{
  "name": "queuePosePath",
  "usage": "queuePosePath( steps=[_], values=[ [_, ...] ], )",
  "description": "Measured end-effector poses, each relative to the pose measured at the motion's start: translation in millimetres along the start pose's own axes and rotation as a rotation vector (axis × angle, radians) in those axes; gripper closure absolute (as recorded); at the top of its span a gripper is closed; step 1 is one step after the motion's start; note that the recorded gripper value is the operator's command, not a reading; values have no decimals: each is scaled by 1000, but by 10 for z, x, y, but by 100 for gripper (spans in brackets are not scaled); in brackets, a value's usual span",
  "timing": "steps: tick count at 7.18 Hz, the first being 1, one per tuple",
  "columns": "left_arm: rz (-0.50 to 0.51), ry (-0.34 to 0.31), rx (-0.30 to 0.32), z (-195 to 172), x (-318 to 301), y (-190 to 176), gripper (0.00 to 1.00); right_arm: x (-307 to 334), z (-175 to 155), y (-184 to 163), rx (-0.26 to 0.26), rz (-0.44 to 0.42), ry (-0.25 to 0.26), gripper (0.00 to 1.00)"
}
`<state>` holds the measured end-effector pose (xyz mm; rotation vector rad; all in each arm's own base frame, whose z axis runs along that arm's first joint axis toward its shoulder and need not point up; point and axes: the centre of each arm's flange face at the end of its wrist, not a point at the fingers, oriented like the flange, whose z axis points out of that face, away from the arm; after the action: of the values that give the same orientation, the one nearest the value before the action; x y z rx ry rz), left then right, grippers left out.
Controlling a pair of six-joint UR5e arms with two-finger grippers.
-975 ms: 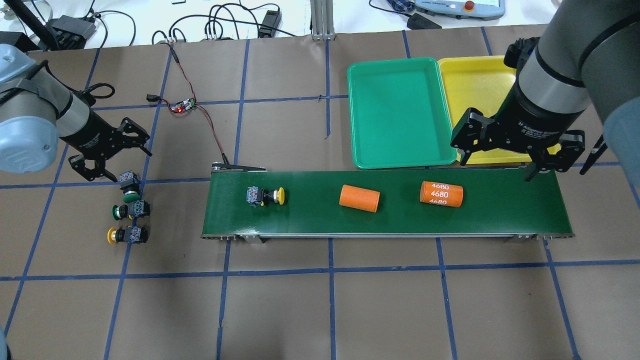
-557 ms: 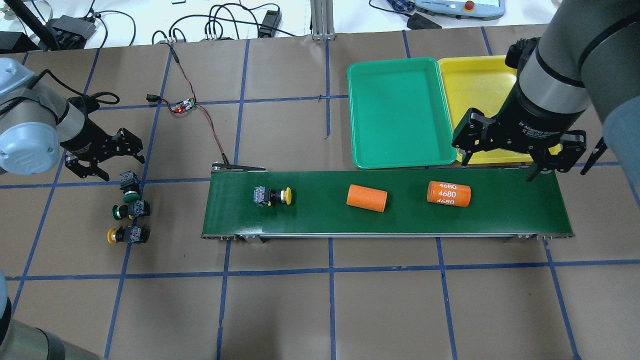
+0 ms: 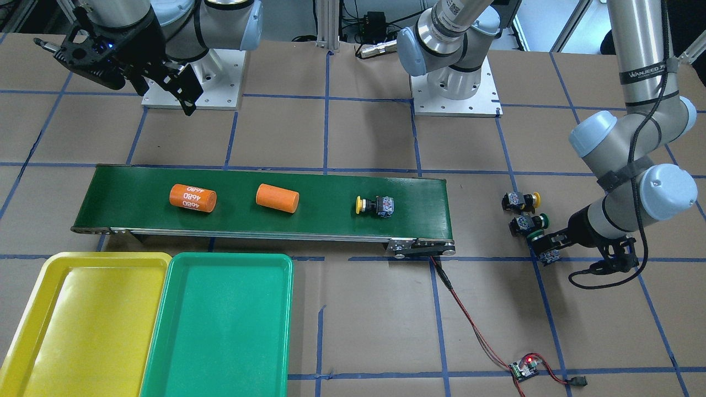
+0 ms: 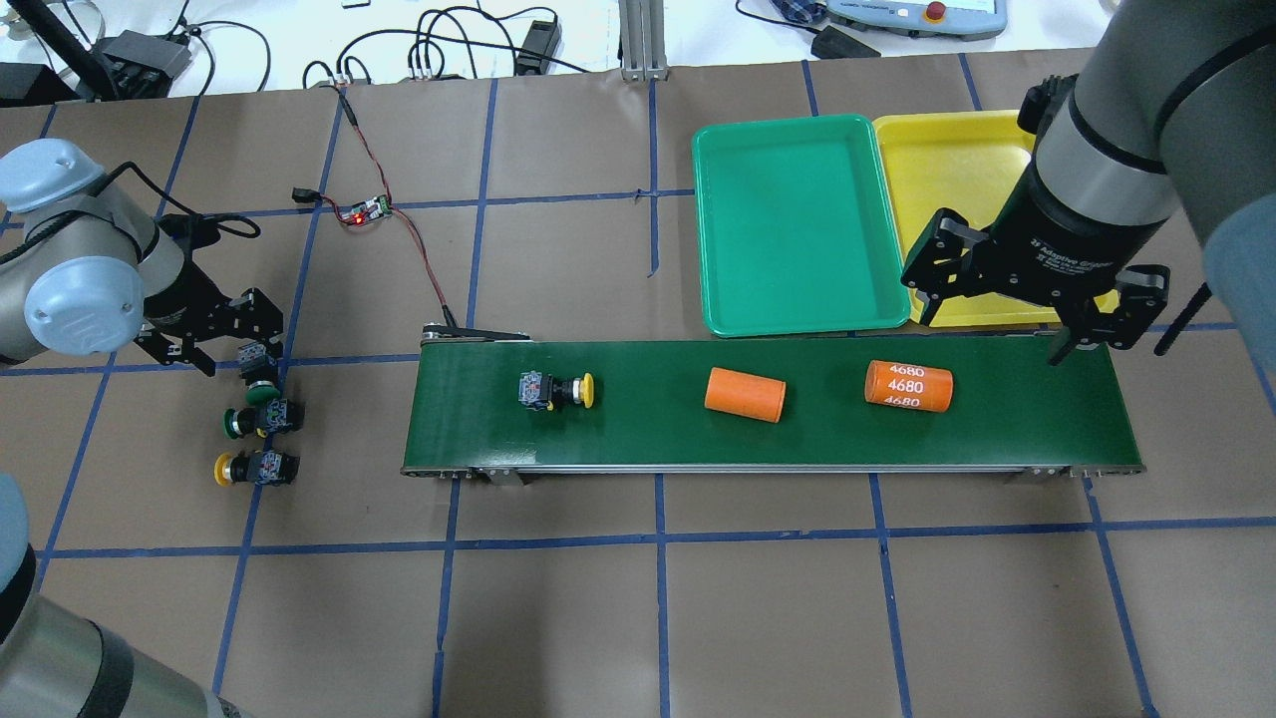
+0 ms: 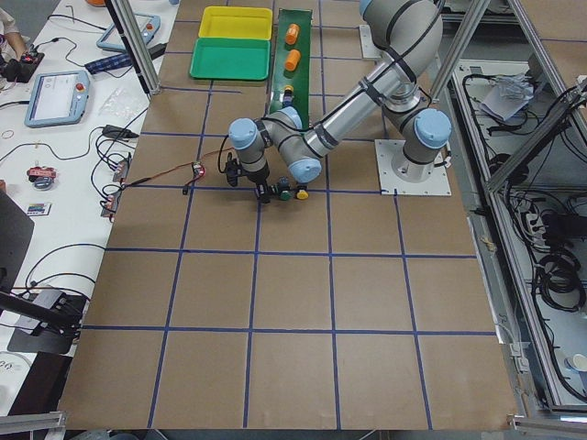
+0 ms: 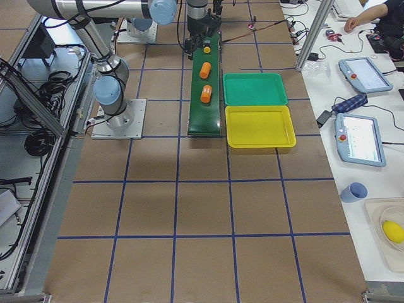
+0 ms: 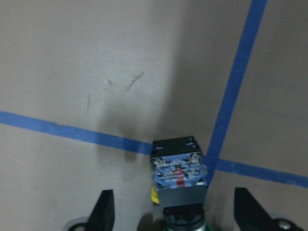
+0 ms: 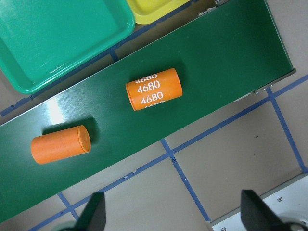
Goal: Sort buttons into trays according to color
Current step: 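Grasp the next button from the cluster with the left gripper, then place the button on the belt with left gripper while right gripper lowers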
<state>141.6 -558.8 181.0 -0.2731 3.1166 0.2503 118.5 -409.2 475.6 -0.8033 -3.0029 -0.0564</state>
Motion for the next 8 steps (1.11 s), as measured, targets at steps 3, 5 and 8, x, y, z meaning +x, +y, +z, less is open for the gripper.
queuePosePath(
  steps=[3, 5, 8],
  values=[
    [21, -5, 20, -91, 24, -56, 85, -18, 4, -4, -4, 133, -13, 0],
    [-135, 39, 8, -481, 277, 5, 86, -63, 74, -64, -11, 239, -14, 0],
    [-616, 70, -10, -838, 1567, 452, 86, -166, 331, -198, -27, 393, -4, 0]
  ],
)
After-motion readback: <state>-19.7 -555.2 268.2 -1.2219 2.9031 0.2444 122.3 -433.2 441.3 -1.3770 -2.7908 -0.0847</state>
